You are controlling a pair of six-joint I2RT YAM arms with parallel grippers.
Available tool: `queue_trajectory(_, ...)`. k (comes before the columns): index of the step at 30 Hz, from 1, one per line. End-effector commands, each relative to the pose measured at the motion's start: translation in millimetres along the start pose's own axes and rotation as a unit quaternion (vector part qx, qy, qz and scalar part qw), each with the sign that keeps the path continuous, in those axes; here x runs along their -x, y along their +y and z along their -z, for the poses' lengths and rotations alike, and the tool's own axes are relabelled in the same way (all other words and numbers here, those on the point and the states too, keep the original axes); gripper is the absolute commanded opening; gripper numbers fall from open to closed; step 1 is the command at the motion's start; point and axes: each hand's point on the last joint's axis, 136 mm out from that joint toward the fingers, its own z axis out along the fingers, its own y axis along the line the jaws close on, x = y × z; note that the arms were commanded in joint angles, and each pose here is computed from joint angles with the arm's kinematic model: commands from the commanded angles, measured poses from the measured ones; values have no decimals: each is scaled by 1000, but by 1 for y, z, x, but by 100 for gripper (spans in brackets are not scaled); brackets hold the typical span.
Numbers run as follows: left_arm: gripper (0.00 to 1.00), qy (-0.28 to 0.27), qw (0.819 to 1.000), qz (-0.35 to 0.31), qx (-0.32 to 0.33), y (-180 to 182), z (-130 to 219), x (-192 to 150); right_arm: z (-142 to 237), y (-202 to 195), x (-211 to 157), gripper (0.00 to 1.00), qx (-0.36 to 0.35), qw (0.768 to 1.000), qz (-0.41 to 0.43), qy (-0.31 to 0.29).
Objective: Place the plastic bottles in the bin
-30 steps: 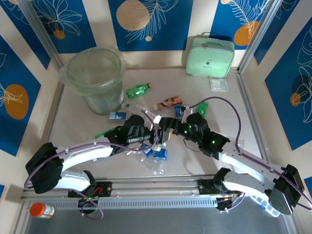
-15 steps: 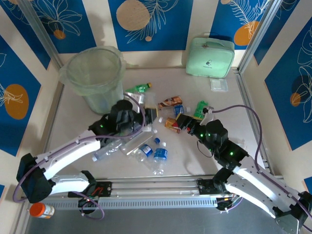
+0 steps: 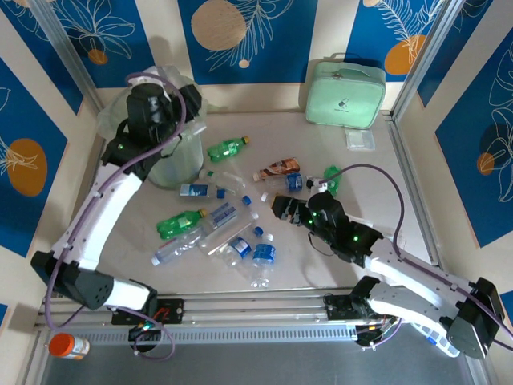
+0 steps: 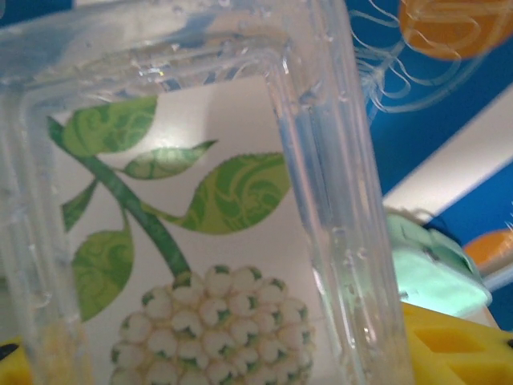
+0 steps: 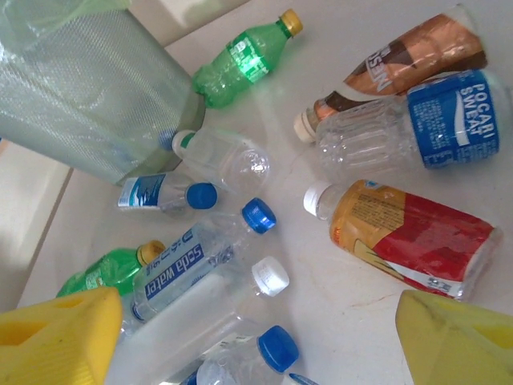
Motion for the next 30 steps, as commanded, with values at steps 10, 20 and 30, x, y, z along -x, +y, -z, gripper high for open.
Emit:
queue_trajectory(10, 28, 41, 992, 39, 111, 79, -100, -2, -12, 28, 5, 89, 24, 999, 45, -4)
queue_trajectory(20, 23, 87, 975, 80, 189, 141, -133, -40, -15, 20, 4, 89, -10, 999, 46, 0)
queue_trajectory(30, 25, 149, 950, 124, 246, 196, -140, -84, -26, 12, 0, 89, -48, 998, 45, 16)
